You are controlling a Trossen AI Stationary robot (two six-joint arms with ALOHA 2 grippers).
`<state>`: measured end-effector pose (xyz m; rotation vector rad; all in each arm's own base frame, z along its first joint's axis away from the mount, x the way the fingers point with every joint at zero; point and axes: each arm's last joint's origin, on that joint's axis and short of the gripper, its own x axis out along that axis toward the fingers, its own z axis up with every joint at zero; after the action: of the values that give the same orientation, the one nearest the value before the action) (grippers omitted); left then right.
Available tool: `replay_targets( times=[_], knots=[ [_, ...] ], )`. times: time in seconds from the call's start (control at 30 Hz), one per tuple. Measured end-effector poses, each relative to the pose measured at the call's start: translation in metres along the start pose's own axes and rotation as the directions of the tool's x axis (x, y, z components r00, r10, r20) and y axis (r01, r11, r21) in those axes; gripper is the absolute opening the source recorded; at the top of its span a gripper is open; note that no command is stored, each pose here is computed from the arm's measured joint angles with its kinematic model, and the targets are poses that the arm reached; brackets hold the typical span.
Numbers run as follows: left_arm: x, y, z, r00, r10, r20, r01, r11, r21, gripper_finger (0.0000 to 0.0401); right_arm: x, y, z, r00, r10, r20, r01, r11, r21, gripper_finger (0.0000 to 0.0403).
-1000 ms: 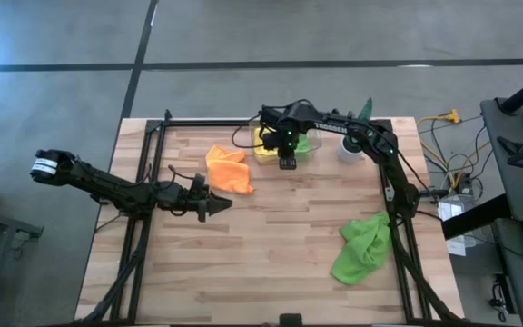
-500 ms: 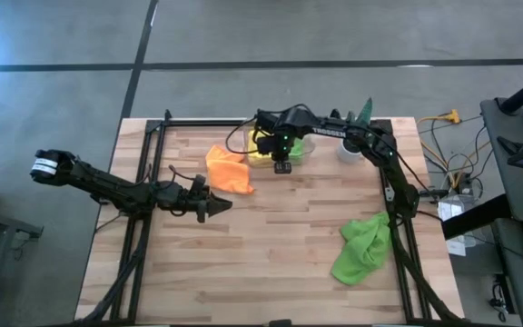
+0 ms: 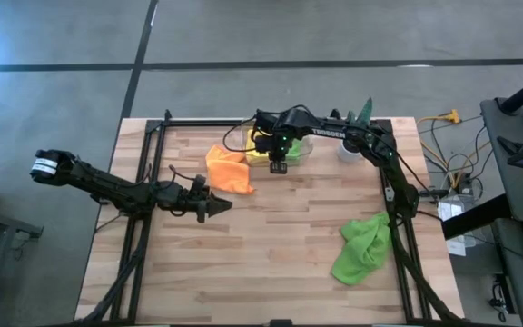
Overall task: Fold microfiber towels
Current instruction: Put the left folded green microfiber towel into the transparent bin
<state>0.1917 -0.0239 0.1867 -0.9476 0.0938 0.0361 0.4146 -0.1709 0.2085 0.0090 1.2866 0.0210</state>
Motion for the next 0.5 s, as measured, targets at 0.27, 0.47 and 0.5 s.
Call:
replay_targets(
  times=[0.27,0.47,0.5],
  knots=[
    [-0.0001,-0.0006,-0.0003,1.000,-0.009,-0.006,0.009,1.000,-0.002,0.0081,0.0000,-0.0001,0.0001,1.000,-0.002,0.001,0.002,1.000,0.005,0.0009],
    [-0.0001,-0.0016,-0.0004,1.000,-0.024,-0.015,0.024,1.000,-0.004,0.0081,0.0000,0.0000,0.0000,1.000,0.001,0.000,-0.001,1.000,0.001,0.0009],
    [-0.0001,-0.0021,-0.0001,1.000,-0.029,-0.012,0.029,1.000,-0.004,0.0081,0.0000,0.0001,-0.0001,1.000,0.002,-0.001,-0.002,1.000,0.001,0.0009]
  ],
)
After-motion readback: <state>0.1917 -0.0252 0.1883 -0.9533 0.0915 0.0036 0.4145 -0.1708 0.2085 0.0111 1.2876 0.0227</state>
